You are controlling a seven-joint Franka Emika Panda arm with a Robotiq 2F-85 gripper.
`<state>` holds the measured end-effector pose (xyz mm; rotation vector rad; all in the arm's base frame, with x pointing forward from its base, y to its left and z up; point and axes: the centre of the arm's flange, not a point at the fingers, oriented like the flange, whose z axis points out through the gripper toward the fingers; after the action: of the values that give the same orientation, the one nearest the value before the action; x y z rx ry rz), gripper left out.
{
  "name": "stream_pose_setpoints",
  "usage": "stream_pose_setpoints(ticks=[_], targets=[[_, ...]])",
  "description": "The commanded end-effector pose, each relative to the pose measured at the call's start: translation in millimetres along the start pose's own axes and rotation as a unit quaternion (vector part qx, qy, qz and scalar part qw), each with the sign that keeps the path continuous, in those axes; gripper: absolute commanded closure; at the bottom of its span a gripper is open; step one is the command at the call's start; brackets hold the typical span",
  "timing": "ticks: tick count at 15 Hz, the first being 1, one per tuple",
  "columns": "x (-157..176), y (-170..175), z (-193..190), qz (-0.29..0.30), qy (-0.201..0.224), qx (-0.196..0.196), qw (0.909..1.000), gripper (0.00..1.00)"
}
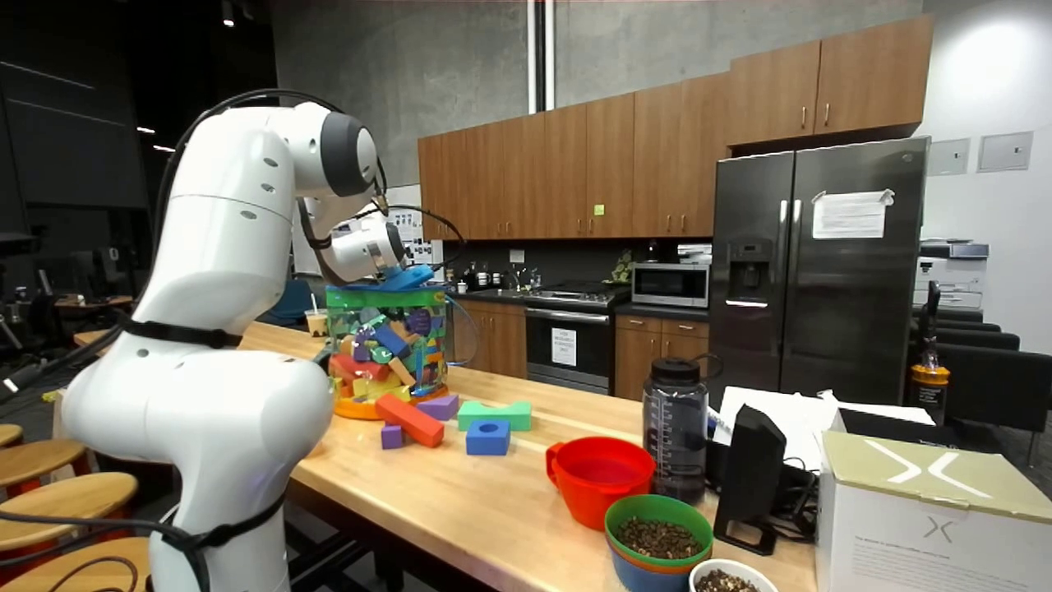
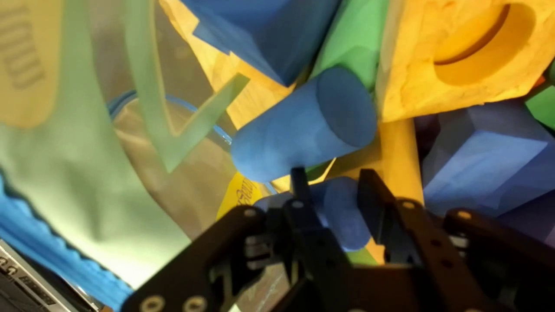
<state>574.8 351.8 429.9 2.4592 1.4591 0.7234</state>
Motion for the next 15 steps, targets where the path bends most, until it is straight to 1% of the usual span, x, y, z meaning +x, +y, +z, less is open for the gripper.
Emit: stream_pose_setpoints(ticks=[1,2,3,4,5,6,7,8,9,10,11,15], targets=[[-2,5,-12,-0.004,0.003,-0.012,0.9999,0.96],[-2,6,-14,-0.003,0.004,-0.014,0.9999,0.96],[-1,8,-17,-0.002,0.008,-0.016,0.9998,0.95],[-1,8,-19,0.002,0.011,-0.017,0.9998,0.8],[0,9,-20,0.003,0.014,-0.02,0.9997,0.56],[2,11,-23,0.004,0.016,-0.02,0.9997,0.55],[4,6,-10,0.002,0.01,-0.008,0.9999,0.49],[4,6,-11,0.003,0.011,-0.008,0.9999,0.69],[4,6,-10,0.002,0.01,-0.007,0.9999,0.63],[4,5,-9,0.002,0.009,-0.006,0.9999,0.56],[4,5,-8,0.002,0.009,-0.006,0.9999,0.5],[4,5,-7,0.002,0.008,-0.005,0.9999,0.49]])
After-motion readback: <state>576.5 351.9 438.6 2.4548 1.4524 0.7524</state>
